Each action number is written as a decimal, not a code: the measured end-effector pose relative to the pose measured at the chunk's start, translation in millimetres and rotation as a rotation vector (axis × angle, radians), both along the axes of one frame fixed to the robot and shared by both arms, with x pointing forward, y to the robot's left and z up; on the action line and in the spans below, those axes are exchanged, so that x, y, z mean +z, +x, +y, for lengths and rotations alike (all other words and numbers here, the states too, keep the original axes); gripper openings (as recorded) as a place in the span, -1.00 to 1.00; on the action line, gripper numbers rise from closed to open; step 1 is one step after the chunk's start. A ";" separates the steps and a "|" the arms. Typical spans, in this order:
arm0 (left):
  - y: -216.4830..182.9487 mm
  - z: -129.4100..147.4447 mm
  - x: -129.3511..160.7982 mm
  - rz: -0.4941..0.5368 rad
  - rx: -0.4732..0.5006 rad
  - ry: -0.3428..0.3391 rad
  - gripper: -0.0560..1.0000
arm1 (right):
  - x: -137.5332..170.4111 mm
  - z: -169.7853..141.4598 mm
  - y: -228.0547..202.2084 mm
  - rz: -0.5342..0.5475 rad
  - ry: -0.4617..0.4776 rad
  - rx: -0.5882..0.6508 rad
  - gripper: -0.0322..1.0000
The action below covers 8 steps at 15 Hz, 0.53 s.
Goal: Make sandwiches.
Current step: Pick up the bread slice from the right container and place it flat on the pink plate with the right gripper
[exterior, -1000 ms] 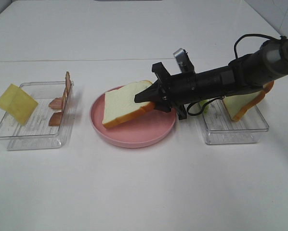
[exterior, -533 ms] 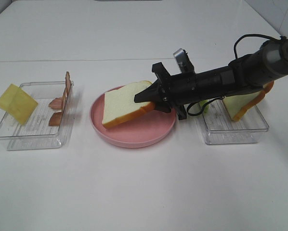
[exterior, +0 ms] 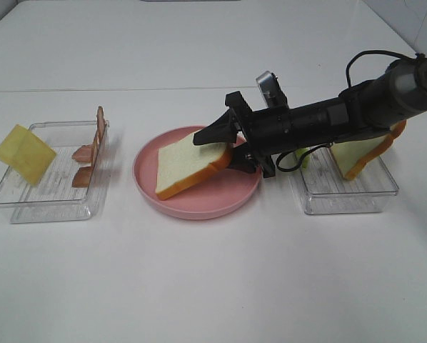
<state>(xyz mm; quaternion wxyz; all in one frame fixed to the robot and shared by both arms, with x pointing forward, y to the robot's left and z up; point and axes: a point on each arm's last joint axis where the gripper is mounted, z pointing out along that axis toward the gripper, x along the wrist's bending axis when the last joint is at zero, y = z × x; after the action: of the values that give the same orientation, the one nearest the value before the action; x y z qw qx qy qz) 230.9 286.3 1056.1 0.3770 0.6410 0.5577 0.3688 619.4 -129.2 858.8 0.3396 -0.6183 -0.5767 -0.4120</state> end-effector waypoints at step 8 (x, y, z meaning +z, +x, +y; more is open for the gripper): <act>0.0 0.0 0.0 0.000 0.000 0.000 0.98 | 21.1 -0.8 -1.8 -0.049 -0.027 0.038 0.21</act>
<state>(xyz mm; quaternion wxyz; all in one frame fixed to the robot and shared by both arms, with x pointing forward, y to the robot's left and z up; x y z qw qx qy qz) 230.9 286.3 1056.1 0.3770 0.6410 0.5577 0.3688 617.6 -130.0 879.9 0.3248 -0.6016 -0.6021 -0.4124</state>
